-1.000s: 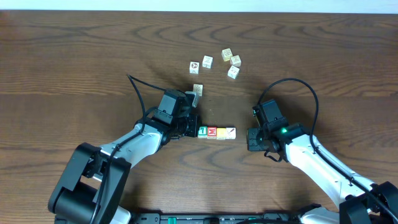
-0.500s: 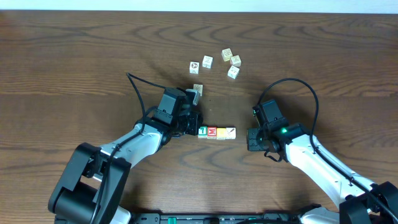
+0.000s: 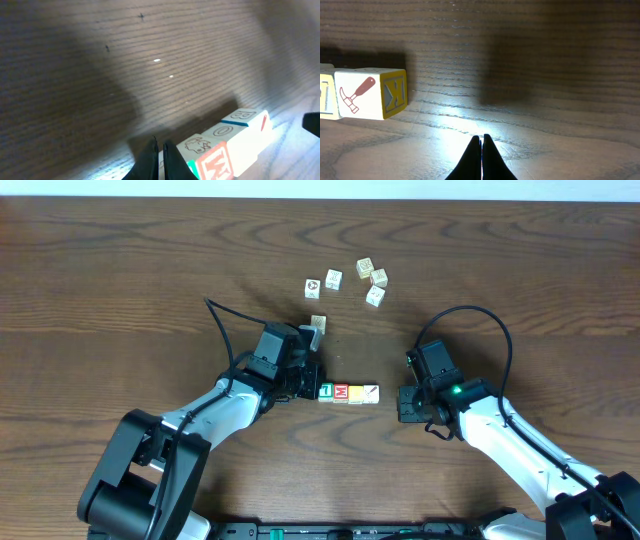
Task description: Lift 4 blocks
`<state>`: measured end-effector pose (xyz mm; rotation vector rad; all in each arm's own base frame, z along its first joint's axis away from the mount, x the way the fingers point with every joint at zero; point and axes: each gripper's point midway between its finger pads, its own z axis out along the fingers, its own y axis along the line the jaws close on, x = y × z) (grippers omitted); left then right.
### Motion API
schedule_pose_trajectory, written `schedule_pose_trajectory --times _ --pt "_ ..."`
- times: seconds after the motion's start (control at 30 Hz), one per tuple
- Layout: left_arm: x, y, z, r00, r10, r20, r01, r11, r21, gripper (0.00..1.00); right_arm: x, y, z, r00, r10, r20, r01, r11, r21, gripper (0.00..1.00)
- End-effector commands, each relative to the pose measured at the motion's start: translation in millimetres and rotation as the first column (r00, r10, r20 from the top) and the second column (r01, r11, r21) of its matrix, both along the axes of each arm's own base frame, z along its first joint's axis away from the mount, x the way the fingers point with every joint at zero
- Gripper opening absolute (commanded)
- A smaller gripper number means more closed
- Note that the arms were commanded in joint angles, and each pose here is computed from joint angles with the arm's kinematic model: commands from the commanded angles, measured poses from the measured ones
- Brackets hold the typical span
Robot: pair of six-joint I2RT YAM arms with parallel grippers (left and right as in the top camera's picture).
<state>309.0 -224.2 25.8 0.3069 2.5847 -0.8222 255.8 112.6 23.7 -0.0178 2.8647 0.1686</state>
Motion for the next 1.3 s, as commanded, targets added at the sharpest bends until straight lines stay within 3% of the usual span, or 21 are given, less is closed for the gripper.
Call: schedule_pose_trajectory --times 0.0,0.27,0.6,1.03,1.27 --pt "0.5 -9.3 6.4 0.998 -0.051 0.023 0.051 0.999 -0.014 0.07 0.8 -4.8 -1.7 1.0 -0.019 0.002 0.019 1.0 -0.015 0.01" --pt "-8.8 -21.0 6.0 0.995 -0.095 0.029 0.095 0.995 -0.007 0.08 0.9 -4.8 -1.6 1.0 -0.019 0.002 0.019 1.0 -0.015 0.01" --pt "-0.6 -12.2 2.3 0.997 -0.053 0.053 0.051 0.998 0.045 0.07 0.7 -4.9 -1.7 1.0 -0.019 0.002 0.019 1.0 -0.015 0.01" --pt "34.4 15.9 20.8 0.995 0.052 0.088 -0.055 0.998 0.032 0.07 4.5 -3.0 -0.4 0.999 -0.029 0.016 0.029 1.0 -0.003 0.01" --pt "20.4 27.9 19.3 0.998 0.066 0.022 -0.067 0.996 0.065 0.07 19.6 7.9 2.6 0.997 -0.006 0.073 0.003 0.999 0.04 0.01"
